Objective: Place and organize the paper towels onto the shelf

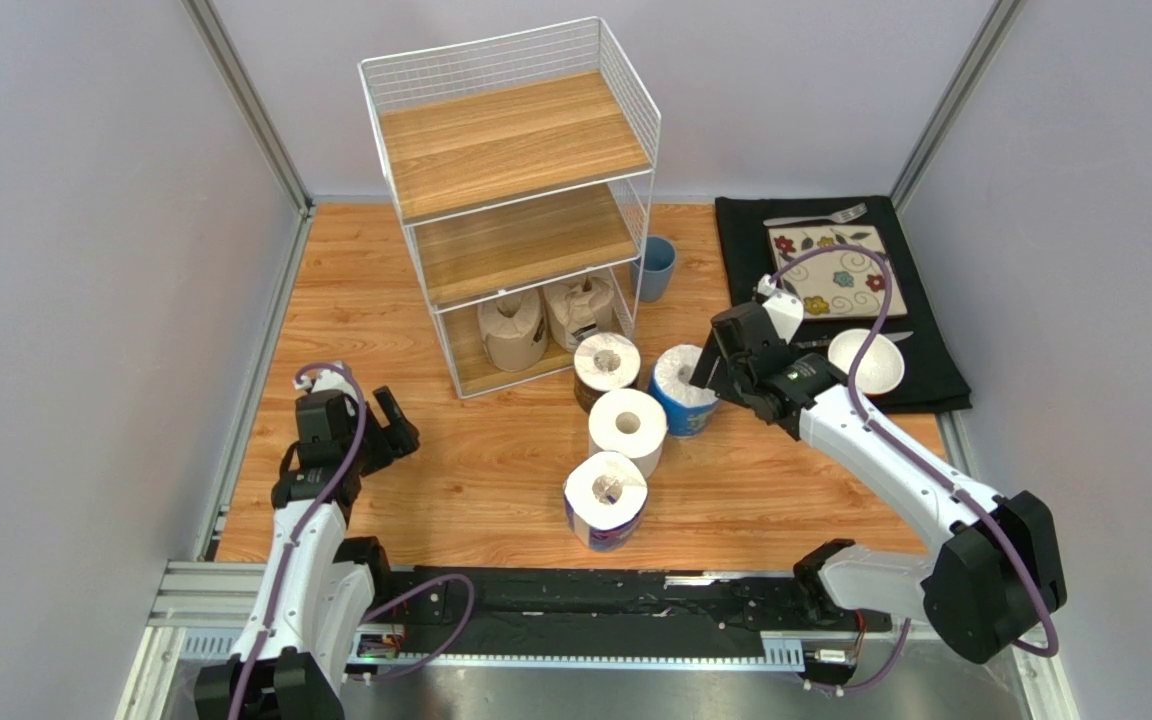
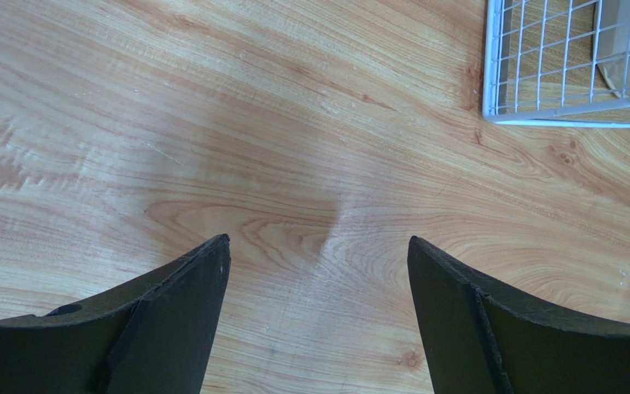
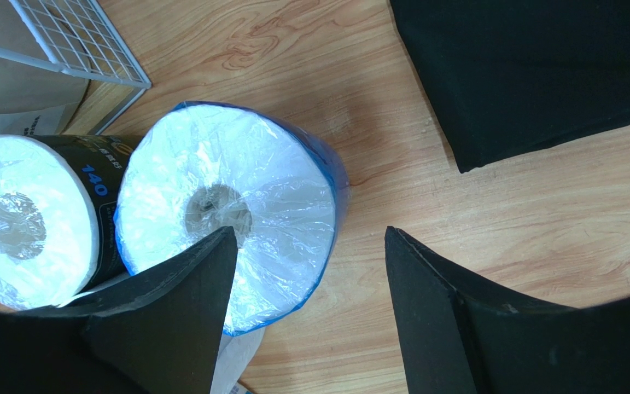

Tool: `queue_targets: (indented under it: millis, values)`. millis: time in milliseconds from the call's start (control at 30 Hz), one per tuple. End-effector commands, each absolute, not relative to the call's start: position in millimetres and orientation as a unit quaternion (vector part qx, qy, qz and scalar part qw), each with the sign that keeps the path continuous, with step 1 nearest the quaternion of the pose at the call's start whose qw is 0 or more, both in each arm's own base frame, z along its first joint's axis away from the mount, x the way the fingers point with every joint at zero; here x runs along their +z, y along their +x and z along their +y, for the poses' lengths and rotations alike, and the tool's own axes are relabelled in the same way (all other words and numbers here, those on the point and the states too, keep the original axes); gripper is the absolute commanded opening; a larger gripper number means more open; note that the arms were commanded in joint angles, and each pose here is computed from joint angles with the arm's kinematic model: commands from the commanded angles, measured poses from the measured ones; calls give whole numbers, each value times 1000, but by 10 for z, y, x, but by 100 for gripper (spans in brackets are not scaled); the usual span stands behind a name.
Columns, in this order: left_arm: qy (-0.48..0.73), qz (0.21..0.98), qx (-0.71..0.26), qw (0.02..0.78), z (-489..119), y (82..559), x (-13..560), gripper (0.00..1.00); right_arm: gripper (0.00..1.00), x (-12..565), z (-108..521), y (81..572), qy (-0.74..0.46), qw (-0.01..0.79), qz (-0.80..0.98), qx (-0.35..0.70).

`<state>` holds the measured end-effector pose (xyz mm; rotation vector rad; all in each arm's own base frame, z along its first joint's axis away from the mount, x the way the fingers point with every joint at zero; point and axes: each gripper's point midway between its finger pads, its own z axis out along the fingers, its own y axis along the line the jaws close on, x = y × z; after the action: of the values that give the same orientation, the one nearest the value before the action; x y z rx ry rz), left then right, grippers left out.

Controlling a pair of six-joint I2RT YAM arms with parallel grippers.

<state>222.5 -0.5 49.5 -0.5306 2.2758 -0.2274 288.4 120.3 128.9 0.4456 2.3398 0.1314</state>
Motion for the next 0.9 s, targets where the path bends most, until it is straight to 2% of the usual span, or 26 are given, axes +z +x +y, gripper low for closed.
queue_targets:
  millis: [0, 300, 433, 567, 867]
  values:
    - [-203, 892, -90, 393, 5, 2237, 517, 88, 70, 1418, 1251, 3006, 172, 395, 899, 70]
    - [-202, 893, -90, 392, 1, 2233, 516, 88, 68, 977, 1398, 3014, 160, 340, 924, 71]
    - [-203, 893, -90, 392, 4, 2237, 522, 88, 64, 952, 1391, 3002, 163, 337, 925, 73]
    - [-202, 893, -90, 392, 1, 2236, 518, 88, 50, 1007, 1365, 3014, 164, 347, 921, 72]
    - [-201, 893, -90, 393, -2, 2237, 521, 88, 29, 1052, 1336, 2984, 160, 346, 921, 79]
